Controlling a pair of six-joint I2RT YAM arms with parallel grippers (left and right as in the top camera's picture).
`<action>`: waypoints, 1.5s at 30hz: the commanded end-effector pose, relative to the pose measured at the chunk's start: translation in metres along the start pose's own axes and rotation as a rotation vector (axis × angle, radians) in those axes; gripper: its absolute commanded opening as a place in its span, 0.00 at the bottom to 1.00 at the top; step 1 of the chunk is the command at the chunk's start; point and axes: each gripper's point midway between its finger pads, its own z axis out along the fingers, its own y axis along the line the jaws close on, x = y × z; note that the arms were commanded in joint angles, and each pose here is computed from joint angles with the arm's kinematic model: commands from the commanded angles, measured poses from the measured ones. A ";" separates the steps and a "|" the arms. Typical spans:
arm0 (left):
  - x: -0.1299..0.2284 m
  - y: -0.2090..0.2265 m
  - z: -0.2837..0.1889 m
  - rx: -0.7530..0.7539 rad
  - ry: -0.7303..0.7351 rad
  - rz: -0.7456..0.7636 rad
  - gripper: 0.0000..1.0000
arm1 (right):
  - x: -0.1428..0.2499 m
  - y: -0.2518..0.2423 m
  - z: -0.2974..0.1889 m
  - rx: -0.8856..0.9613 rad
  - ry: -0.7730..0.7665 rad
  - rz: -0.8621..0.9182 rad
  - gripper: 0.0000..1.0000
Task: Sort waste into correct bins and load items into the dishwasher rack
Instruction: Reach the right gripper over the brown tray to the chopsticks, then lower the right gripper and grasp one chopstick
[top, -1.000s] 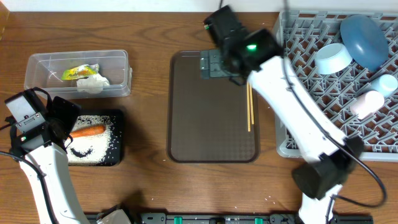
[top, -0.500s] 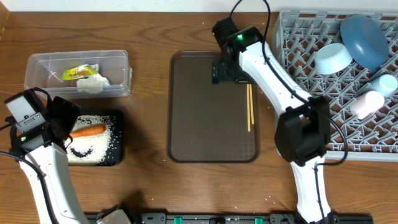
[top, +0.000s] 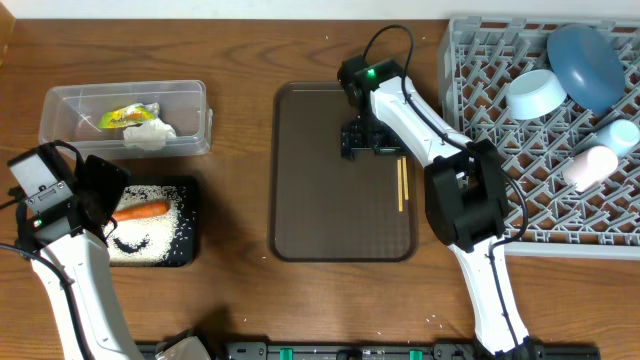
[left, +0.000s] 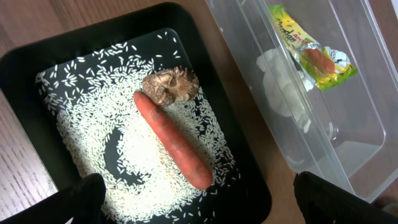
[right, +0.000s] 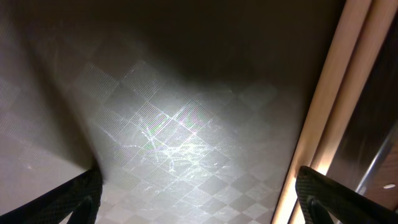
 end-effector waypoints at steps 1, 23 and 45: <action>-0.005 0.000 -0.005 -0.002 -0.021 0.010 0.98 | 0.001 -0.002 0.012 0.036 0.011 -0.014 0.96; -0.005 0.000 -0.005 -0.002 -0.021 0.010 0.98 | 0.000 -0.016 0.017 -0.089 0.096 -0.072 0.98; -0.005 0.000 -0.005 -0.002 -0.021 0.010 0.98 | 0.017 0.022 0.016 -0.158 0.117 -0.099 0.96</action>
